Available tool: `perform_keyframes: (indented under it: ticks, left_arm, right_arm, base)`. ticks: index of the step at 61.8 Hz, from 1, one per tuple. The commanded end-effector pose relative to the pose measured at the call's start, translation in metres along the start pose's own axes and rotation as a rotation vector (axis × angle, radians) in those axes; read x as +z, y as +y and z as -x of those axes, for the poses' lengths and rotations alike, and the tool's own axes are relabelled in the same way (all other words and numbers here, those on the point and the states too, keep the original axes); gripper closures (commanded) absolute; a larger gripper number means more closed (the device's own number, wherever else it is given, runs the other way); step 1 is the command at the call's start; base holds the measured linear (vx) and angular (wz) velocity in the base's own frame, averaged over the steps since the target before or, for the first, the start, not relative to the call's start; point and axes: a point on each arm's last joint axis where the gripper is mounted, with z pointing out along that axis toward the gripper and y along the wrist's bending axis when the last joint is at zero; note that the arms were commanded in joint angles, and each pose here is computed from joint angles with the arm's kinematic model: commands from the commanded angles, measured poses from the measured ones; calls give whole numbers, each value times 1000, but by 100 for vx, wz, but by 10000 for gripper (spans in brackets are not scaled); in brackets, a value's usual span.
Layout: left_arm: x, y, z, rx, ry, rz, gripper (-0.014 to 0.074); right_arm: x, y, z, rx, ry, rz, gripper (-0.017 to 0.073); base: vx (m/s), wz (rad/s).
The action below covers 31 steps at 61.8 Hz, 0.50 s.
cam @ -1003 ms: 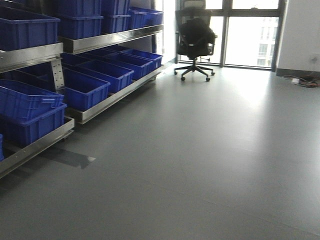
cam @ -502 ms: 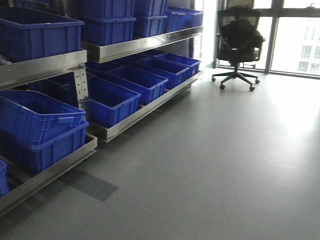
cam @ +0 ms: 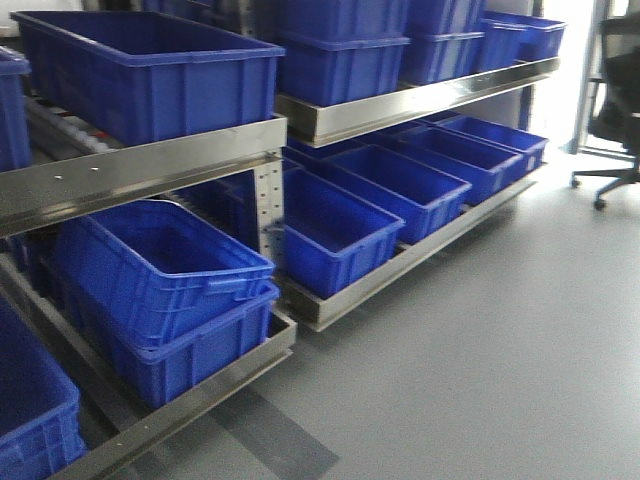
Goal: Pick red cube and place on left shelf
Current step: 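Drive up to the shelf rack and stop before a blue bin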
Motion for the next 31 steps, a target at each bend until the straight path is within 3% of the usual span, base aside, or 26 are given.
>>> perform_keyframes:
  ticks: [1,31]
  left_arm:
    - [0,1,1,-4,-80,6,492]
    - [0,1,1,-4,-80,6,492]
  right_arm:
    - [-2,1,16,-24,-103,5,398]
    - [-2,1,16,-24,-104,5,398]
  base:
    - [56,65]
    - [50,68]
